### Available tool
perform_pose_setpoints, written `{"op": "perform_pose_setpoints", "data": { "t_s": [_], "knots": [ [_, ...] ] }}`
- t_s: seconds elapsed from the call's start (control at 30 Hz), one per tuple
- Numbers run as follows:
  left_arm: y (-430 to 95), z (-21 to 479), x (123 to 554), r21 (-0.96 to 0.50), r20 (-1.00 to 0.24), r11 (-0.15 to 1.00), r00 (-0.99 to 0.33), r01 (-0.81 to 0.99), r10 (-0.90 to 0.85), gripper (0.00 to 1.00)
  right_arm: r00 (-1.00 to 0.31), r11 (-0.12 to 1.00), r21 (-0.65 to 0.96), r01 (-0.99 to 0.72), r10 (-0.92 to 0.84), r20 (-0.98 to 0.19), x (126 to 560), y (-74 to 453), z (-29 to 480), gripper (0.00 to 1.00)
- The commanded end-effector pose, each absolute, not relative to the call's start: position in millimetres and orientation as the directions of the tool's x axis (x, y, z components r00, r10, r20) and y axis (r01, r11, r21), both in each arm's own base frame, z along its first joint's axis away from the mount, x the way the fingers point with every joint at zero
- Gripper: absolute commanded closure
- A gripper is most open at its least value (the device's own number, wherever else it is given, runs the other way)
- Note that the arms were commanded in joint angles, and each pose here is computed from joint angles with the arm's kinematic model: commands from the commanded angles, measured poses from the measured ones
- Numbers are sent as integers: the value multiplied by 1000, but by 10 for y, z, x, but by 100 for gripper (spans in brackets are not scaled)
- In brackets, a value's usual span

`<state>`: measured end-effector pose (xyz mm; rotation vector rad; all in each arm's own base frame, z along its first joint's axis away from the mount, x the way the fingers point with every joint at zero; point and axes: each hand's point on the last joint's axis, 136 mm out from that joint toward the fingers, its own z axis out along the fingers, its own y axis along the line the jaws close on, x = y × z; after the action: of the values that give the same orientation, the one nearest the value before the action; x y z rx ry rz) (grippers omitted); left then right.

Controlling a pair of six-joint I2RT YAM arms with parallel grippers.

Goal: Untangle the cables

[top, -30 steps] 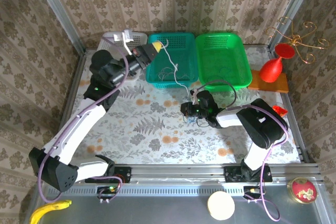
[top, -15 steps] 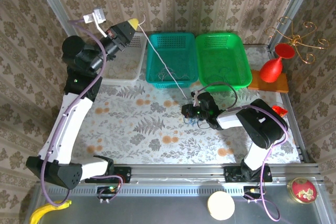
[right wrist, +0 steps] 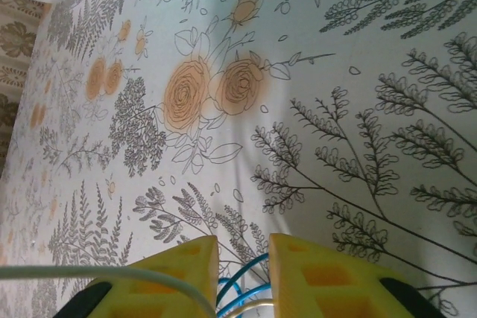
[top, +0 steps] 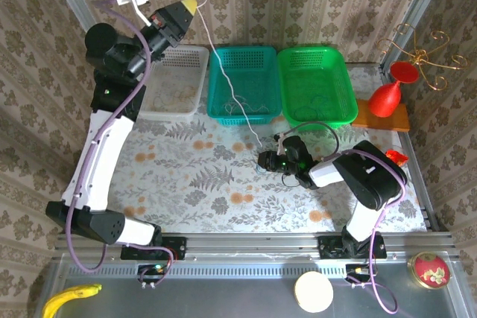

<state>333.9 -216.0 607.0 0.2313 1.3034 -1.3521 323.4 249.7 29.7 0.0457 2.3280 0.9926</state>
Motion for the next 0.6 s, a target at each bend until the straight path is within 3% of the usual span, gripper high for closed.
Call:
{"op": "perform_pose_setpoints", "data": {
  "t_s": [0.0,0.17,0.37,0.57],
  "knots": [
    [-2104,6221,3350,-491,-784,329,-245,806,-570,100,-826,740,658,-140,279,-490,3192,2425,114,75],
    [-2095,6346,3446,-483,-785,330,-235,811,-574,100,-825,741,659,-131,287,-487,3142,2397,107,63],
    [-2129,6447,3509,-481,-780,310,-238,820,-579,100,-836,748,655,-111,286,-468,3081,2360,5,63],
    [-2139,6576,3544,-468,-780,305,-226,829,-583,100,-839,748,655,-102,290,-461,3038,2345,-54,52]
  ]
}}
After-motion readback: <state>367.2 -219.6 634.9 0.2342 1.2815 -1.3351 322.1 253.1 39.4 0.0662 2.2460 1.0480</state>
